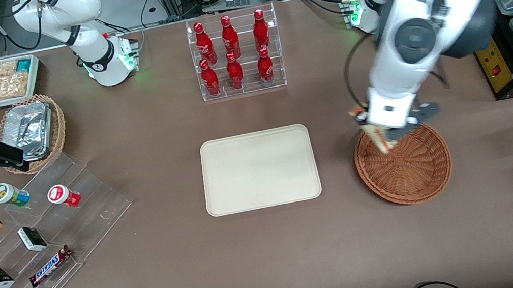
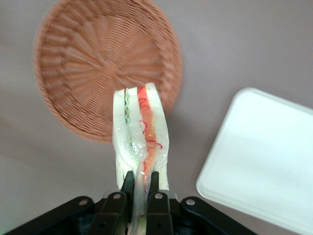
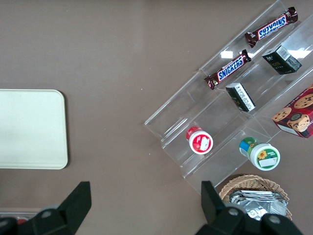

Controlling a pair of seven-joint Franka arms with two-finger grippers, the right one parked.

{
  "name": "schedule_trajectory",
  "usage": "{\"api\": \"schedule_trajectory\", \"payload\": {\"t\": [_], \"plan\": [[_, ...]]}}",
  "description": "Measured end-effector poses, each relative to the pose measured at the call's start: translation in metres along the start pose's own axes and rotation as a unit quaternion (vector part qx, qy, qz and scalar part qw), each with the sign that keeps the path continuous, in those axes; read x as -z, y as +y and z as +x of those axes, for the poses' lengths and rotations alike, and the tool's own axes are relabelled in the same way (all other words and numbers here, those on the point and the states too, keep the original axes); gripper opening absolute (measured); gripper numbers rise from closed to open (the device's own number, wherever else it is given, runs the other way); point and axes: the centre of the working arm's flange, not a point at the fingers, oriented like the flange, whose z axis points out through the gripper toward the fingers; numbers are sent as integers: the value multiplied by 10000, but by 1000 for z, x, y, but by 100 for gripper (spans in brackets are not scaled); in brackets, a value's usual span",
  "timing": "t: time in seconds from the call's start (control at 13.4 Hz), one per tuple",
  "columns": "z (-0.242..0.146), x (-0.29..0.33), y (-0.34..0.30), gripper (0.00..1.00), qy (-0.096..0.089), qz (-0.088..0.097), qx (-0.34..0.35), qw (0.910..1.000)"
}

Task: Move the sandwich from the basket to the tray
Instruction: 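Lift the sandwich and carry it with the left gripper over the tray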

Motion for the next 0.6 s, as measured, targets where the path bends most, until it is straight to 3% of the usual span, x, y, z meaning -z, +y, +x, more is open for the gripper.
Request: {"api": "schedule_trajectory", "payload": {"t": [0.22,0.6], "plan": [[-44,-15,65,14,-1,38,-485,9988],[-63,-64,170,14,10,-121,-654,9978]]}}
